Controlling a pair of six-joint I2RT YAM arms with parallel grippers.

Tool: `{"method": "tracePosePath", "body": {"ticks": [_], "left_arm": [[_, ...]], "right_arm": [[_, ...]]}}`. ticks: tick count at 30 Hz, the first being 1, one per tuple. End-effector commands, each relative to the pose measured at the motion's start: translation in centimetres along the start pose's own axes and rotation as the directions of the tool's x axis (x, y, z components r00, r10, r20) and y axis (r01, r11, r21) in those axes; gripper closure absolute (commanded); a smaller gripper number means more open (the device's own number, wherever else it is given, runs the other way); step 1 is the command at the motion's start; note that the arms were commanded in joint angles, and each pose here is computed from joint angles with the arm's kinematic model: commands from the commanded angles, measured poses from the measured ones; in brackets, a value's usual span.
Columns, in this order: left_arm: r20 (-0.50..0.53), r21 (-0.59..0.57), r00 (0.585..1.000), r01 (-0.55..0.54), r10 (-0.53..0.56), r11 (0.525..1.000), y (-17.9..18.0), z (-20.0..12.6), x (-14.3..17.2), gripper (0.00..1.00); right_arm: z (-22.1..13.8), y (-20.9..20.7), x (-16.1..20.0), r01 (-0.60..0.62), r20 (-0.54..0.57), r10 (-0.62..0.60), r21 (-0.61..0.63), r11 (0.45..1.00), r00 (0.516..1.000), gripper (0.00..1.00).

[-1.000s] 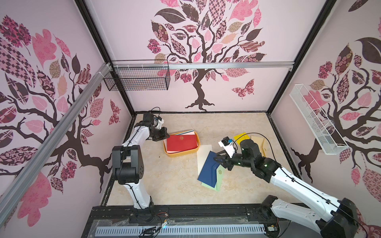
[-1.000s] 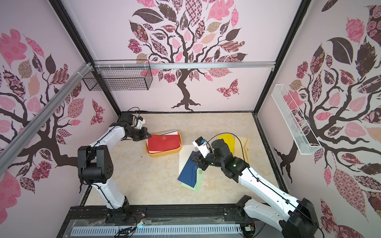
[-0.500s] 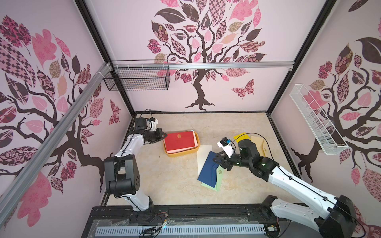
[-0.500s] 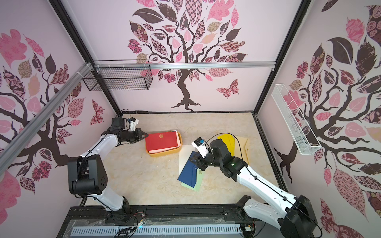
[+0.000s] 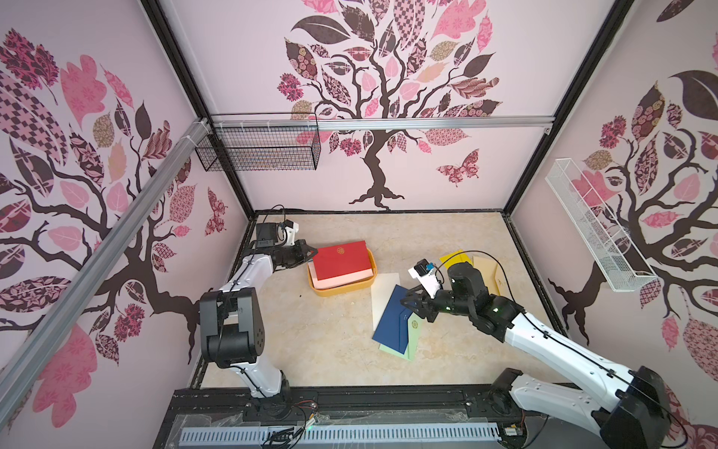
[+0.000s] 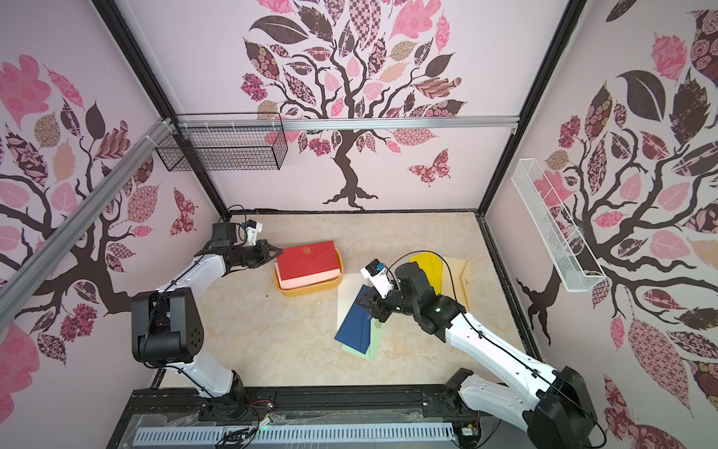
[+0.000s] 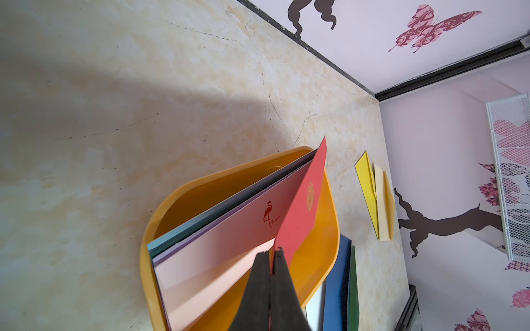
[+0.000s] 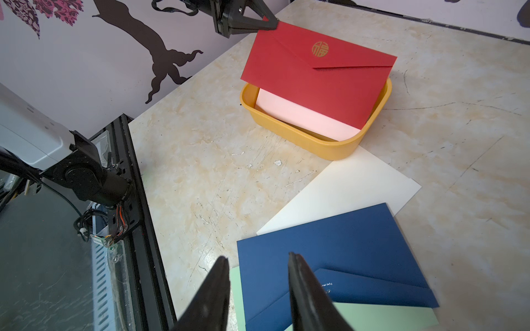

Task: Put the sealed envelopes into the storage box
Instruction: Adjust the envelope in the storage box.

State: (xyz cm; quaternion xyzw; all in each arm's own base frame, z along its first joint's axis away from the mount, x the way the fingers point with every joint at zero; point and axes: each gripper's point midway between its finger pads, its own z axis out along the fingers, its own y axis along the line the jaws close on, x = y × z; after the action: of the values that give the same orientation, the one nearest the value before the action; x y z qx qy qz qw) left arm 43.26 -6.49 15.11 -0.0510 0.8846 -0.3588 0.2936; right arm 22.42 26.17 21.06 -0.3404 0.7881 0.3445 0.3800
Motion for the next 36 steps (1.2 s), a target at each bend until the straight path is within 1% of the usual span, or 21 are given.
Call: {"method": "tracePosePath", "body": {"ticks": [1,4,7,12,17,19,21,23,24,26,27,29,32,33,35,36], "left_arm": [[-0.046,-0.021,0.999,0.006,-0.007,1.0,0.7,0.4,0.8,0.83],[-0.062,-0.045,0.998,0.004,-0.007,0.999,1.1,0.2,1.1,0.69],[-0.058,-0.058,0.998,-0.002,-0.001,0.998,1.1,0.0,1.0,0.65],[-0.052,-0.099,0.998,-0.022,0.016,0.995,1.2,-0.6,0.8,0.64],[-0.037,-0.153,0.999,-0.042,0.037,0.987,1.2,-1.8,0.6,0.54],[-0.027,-0.213,0.999,-0.044,0.039,0.976,1.6,-2.7,0.4,0.53],[-0.005,-0.313,0.999,-0.037,0.038,0.949,2.4,-4.1,-0.1,0.53],[0.029,-0.398,0.998,-0.032,0.048,0.917,2.6,-6.0,-0.6,0.53],[0.048,-0.404,0.997,-0.032,0.056,0.914,2.0,-6.9,-0.7,0.53],[0.065,-0.319,0.995,-0.048,0.072,0.947,-0.5,-7.6,-0.4,0.53],[0.068,-0.257,0.995,-0.051,0.07,0.965,-2.2,-7.7,0.2,0.54],[0.048,-0.169,0.997,-0.048,0.057,0.984,-5.1,-7.5,2.2,0.53],[-0.061,-0.106,0.993,-0.108,0.101,0.989,-9.0,-5.4,7.2,0.52],[-0.109,-0.093,0.987,-0.129,0.119,0.987,-9.9,-4.7,9.1,0.52],[-0.145,-0.064,0.983,-0.121,0.11,0.991,-11.2,-3.3,12.0,0.52],[-0.152,-0.016,0.983,-0.11,0.106,0.994,-12.2,-2.4,13.4,0.51]], "right_arm": [[0.3,0.1,0.0,-0.009,-0.003,0.009,-0.014,1.0,1.0,0.62],[0.3,0.1,0.0,-0.007,-0.004,0.007,-0.012,1.0,1.0,0.62],[0.3,0.1,0.0,-0.009,-0.005,0.009,-0.012,1.0,1.0,0.62],[0.3,0.1,0.0,-0.011,-0.007,0.011,-0.011,1.0,1.0,0.61],[0.4,-0.3,0.1,-0.026,-0.009,0.026,0.002,1.0,1.0,0.61],[0.6,-0.4,0.2,-0.038,-0.013,0.038,0.006,0.999,0.999,0.61],[0.6,-0.7,0.1,-0.06,-0.011,0.06,0.028,0.998,0.998,0.6],[0.6,-2.1,0.0,-0.124,-0.005,0.125,0.108,0.986,0.992,0.56],[0.5,-2.7,0.1,-0.154,-0.011,0.157,0.144,0.978,0.988,0.55],[0.5,-3.2,0.4,-0.187,-0.036,0.197,0.181,0.965,0.98,0.55],[0.4,-3.9,0.7,-0.228,-0.042,0.243,0.225,0.947,0.969,0.54],[0.4,-5.0,1.8,-0.288,-0.079,0.324,0.298,0.91,0.943,0.53],[0.4,-6.1,4.9,-0.349,-0.178,0.447,0.406,0.845,0.877,0.53],[0.5,-6.1,5.8,-0.355,-0.216,0.472,0.421,0.835,0.855,0.53],[0.5,-6.1,7.4,-0.366,-0.261,0.511,0.447,0.816,0.819,0.53],[0.3,-6.6,8.1,-0.372,-0.257,0.534,0.483,0.793,0.805,0.53]]}}
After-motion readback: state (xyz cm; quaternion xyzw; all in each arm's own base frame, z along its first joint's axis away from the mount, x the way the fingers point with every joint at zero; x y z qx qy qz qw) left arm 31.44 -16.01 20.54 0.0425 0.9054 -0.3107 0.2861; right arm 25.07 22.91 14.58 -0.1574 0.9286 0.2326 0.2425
